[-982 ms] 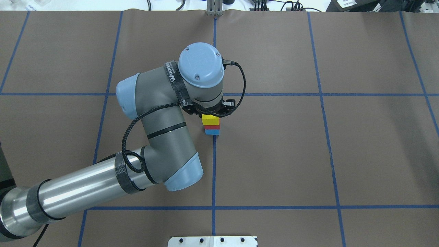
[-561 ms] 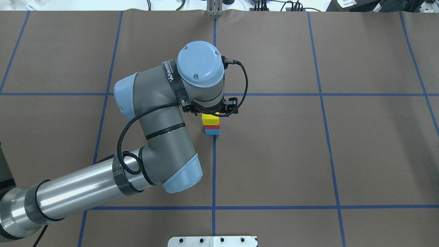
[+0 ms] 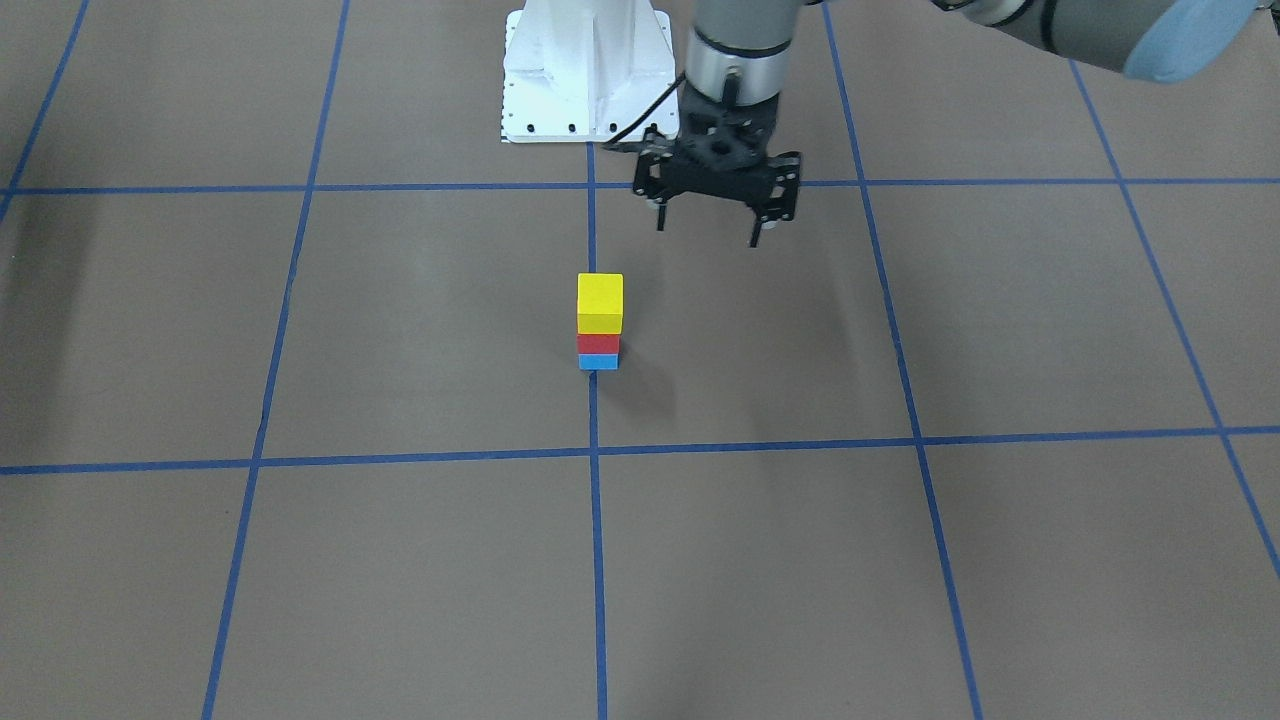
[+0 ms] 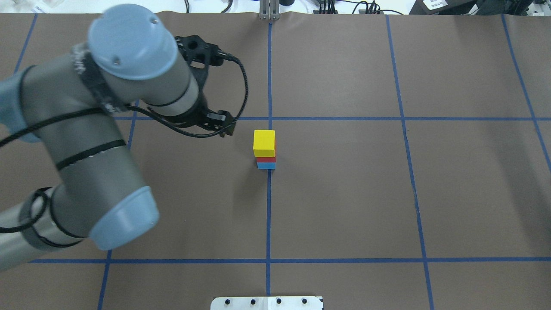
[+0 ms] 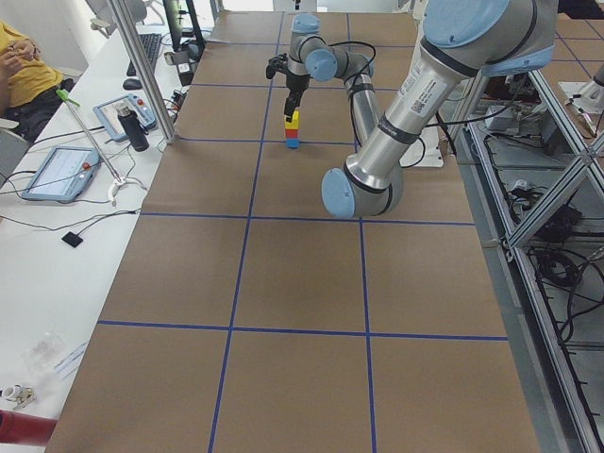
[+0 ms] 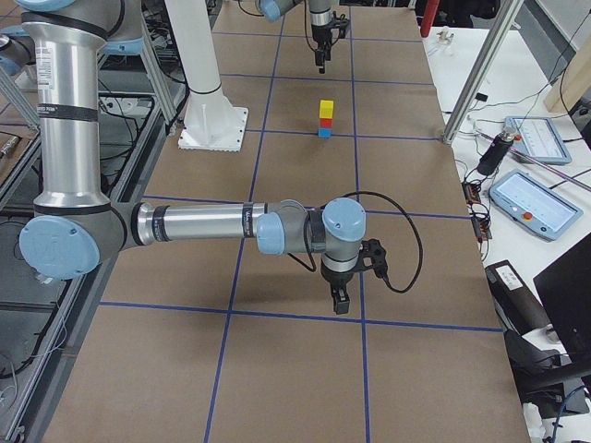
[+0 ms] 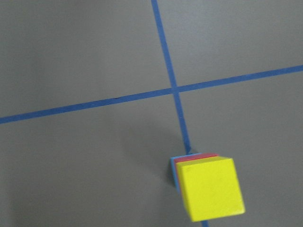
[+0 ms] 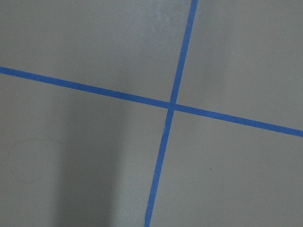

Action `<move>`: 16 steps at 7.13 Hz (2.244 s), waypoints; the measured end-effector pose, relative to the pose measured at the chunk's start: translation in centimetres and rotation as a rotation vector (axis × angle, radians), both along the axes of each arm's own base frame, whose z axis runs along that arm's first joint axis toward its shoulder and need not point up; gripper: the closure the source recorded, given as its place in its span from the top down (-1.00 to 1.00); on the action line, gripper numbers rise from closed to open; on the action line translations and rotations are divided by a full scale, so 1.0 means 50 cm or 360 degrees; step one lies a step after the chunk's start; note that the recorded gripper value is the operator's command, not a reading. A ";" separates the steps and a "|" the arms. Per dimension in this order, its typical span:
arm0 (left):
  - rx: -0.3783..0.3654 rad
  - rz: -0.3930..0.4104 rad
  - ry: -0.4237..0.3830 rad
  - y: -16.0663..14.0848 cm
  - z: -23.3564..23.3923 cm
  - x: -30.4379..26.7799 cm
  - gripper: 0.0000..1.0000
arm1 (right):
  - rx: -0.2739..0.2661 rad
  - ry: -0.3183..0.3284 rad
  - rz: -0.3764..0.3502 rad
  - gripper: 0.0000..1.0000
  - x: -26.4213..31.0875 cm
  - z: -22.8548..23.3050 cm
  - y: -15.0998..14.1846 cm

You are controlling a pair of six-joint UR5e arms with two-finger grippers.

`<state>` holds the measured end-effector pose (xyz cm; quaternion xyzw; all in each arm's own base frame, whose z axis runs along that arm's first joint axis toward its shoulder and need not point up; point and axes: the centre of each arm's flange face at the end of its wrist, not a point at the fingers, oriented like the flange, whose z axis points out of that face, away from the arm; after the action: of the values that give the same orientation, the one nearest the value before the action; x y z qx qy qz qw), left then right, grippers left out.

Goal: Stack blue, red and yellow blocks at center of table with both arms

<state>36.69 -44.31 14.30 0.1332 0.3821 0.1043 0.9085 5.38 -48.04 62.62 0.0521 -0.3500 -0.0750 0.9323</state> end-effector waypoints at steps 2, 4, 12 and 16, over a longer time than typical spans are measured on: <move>0.0122 0.0169 -0.0110 -0.061 0.189 -0.279 1.00 | 0.0007 0.0006 0.0019 0.99 0.036 0.017 0.021; 0.0159 0.0274 -0.0176 -0.140 0.406 -0.580 1.00 | 0.0007 0.0008 0.0033 0.99 0.067 0.038 0.048; 0.0206 0.0015 -0.0032 0.071 1.025 -0.952 1.00 | 0.0003 0.0007 0.0041 0.99 0.075 0.043 0.056; -0.0241 -0.0014 -0.0130 0.093 1.099 -0.976 1.00 | 0.0010 0.0008 0.0041 0.99 0.075 0.040 0.050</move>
<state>-12.10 -39.65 69.25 0.0614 0.3509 0.0764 0.9313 9.14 -45.52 64.61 0.0592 -0.3469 -0.0641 0.9338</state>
